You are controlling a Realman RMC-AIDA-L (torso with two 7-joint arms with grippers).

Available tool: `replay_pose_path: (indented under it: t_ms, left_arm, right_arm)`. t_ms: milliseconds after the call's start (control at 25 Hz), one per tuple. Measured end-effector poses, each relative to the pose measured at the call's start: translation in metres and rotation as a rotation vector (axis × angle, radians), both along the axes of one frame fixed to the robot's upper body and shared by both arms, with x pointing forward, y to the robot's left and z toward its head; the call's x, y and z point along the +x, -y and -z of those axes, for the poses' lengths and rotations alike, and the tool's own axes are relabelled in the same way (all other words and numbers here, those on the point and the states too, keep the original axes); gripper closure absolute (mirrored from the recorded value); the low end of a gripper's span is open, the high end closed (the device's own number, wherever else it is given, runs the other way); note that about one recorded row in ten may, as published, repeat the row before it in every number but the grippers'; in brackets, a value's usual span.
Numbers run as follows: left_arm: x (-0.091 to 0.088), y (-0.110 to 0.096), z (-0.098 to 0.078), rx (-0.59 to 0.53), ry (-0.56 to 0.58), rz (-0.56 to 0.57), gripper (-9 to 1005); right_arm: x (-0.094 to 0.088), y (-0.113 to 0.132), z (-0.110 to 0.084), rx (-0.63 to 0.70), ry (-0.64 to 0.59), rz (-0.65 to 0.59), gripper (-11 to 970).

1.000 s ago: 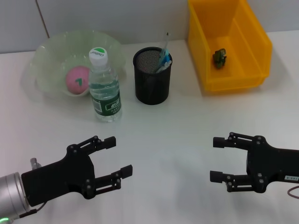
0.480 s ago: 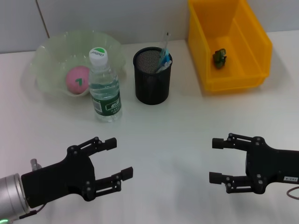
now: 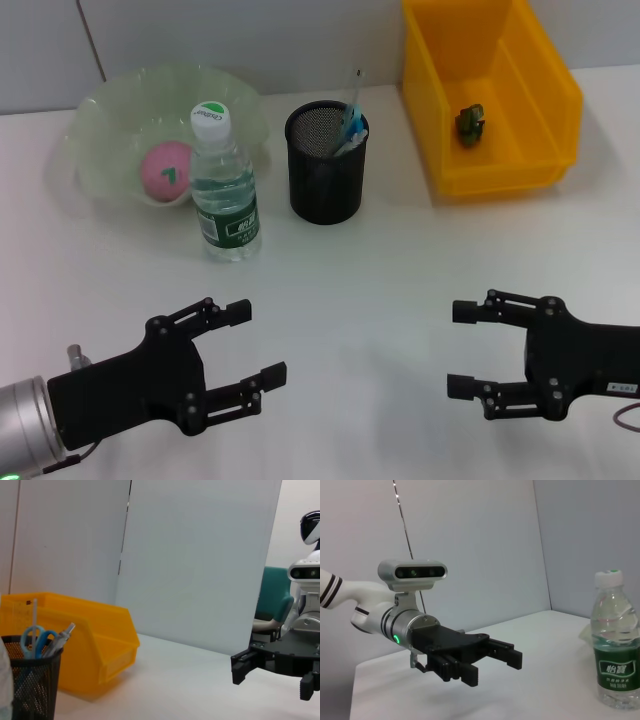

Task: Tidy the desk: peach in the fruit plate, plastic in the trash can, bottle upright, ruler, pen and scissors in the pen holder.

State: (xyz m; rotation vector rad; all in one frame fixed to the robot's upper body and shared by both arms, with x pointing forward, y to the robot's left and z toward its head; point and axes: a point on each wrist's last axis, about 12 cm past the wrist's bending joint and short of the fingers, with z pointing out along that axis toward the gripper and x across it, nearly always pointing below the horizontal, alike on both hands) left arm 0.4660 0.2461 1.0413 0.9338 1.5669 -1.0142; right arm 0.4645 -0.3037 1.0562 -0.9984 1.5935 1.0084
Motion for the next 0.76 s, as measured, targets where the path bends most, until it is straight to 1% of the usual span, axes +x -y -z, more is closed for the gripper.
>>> replay_pose_path:
  t_ms: [240, 760]
  left_arm:
    - [0.0005, 0.0009, -0.0003, -0.001, 0.001, 0.002, 184]
    - [0.0015, 0.0031, -0.0012, -0.005, 0.003, 0.01, 184]
  right_arm:
    - [0.0003, -0.0033, 0.0014, -0.008, -0.007, -0.02, 124]
    - [0.0025, -0.0044, 0.0003, -0.007, -0.001, -0.022, 124]
